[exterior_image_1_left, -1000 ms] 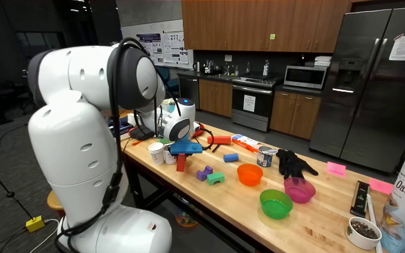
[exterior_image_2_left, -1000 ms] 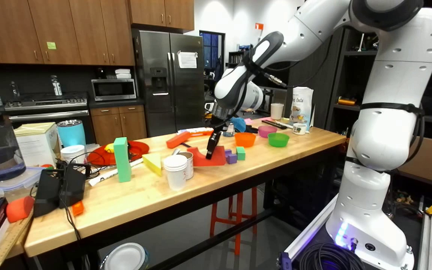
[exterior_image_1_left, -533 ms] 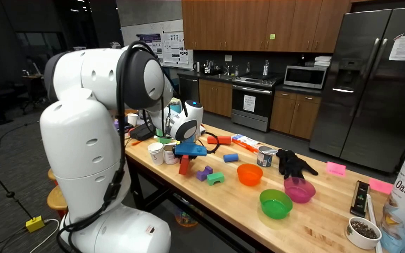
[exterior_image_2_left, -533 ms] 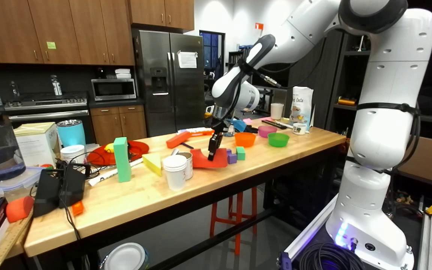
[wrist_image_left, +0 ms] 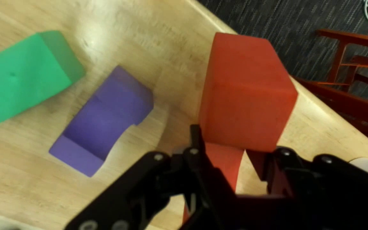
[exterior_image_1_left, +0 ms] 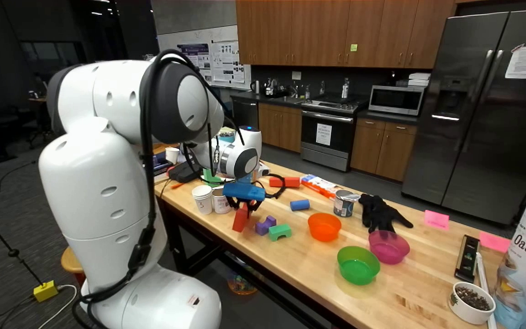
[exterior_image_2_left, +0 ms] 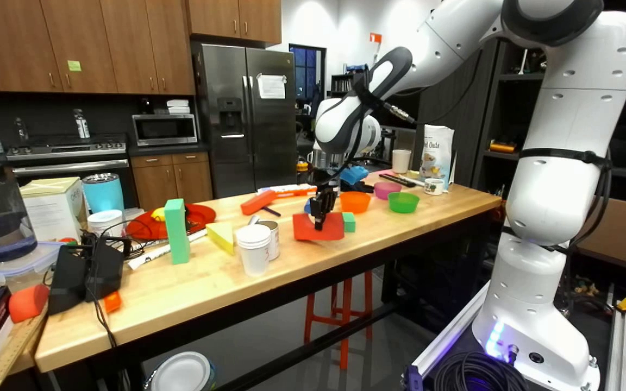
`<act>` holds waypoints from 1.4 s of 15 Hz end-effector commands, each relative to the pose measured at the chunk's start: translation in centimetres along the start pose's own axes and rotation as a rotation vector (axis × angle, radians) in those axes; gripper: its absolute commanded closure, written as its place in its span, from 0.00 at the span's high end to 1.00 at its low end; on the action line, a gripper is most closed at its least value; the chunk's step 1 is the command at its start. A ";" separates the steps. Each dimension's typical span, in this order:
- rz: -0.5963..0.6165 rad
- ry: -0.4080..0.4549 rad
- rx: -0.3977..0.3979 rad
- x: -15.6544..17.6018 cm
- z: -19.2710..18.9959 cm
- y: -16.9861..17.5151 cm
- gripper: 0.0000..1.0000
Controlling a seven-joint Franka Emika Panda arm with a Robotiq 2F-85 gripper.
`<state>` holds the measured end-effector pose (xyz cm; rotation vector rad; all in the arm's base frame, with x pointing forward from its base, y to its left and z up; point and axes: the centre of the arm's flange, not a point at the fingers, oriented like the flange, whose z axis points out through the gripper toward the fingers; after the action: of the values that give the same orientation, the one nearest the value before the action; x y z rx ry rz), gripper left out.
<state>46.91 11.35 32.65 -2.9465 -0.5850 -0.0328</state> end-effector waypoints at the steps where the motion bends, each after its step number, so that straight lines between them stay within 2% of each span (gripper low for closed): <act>1: 0.061 -0.106 0.024 -0.8 -1.9 -0.4 0.13; 5: -0.054 -0.149 0.092 1.1 -2.2 0.5 0.13; 8: -0.076 -0.177 0.113 2.4 -2.5 1.3 0.13; 15: 0.041 -0.215 0.090 3.8 -3.4 2.8 0.13; 21: 0.211 -0.220 -0.021 3.3 -5.0 1.9 0.13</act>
<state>51.26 9.81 35.80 -2.9672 -0.4045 0.2974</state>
